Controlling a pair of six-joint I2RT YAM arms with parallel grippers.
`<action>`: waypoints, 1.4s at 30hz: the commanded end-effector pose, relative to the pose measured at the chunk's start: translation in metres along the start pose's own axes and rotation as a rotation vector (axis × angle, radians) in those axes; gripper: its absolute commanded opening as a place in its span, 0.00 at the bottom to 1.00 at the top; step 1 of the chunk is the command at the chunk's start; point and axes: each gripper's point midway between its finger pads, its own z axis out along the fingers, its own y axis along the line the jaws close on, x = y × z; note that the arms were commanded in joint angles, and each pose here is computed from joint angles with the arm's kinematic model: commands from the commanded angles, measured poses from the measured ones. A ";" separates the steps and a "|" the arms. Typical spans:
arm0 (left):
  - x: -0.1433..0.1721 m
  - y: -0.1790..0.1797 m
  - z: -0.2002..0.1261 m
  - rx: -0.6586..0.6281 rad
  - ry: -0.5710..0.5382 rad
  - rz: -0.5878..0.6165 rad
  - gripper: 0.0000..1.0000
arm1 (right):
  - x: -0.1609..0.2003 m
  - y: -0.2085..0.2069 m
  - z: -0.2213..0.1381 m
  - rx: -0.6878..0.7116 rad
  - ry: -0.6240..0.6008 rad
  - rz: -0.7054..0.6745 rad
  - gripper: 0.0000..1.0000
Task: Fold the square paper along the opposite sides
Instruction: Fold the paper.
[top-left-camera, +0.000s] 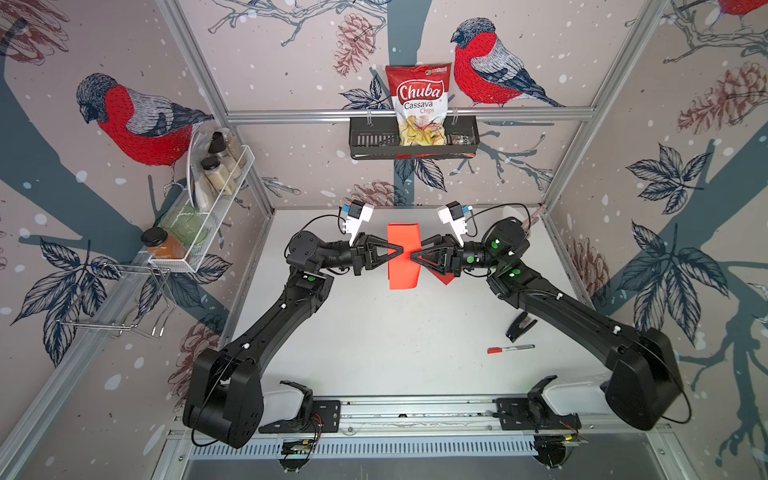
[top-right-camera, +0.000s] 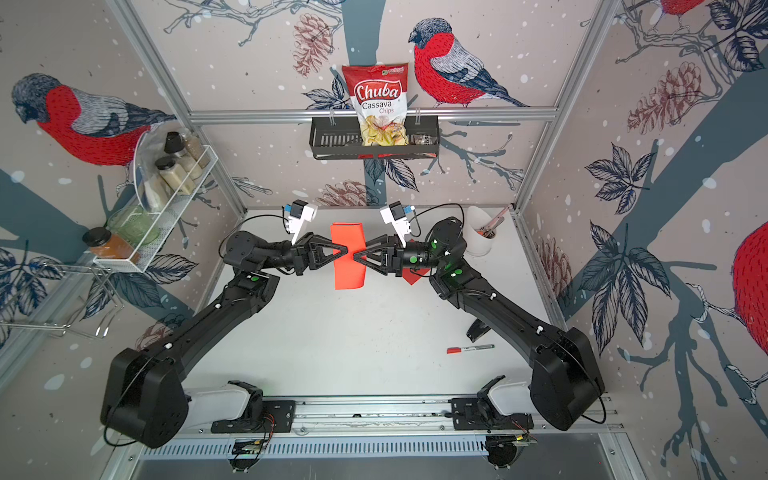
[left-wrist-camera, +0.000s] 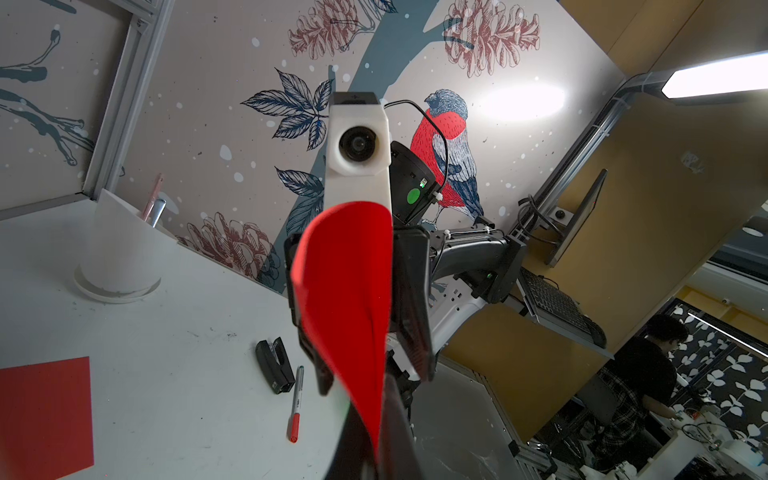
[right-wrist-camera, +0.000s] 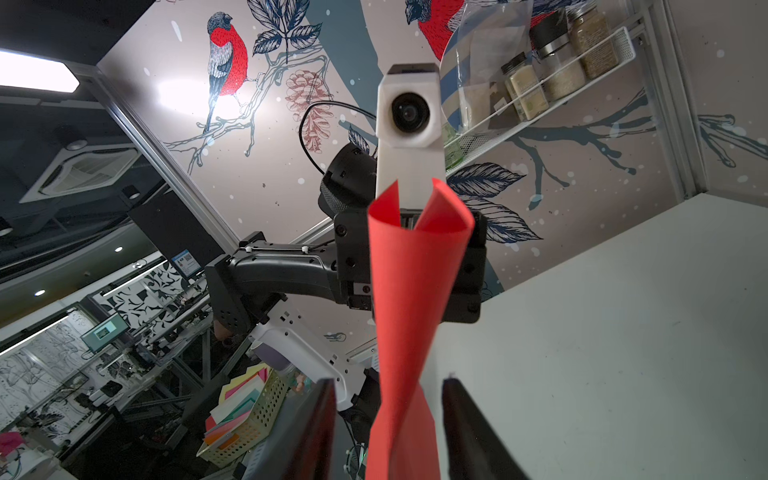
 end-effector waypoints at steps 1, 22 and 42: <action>0.002 -0.004 0.000 0.009 0.001 0.027 0.00 | -0.022 0.007 -0.001 -0.015 -0.056 -0.039 0.53; 0.008 0.000 -0.001 -0.004 0.006 0.018 0.00 | -0.029 0.000 -0.003 0.019 -0.066 -0.081 0.70; 0.004 0.002 -0.001 -0.012 -0.002 0.000 0.00 | 0.059 0.013 -0.013 0.027 -0.065 -0.147 0.41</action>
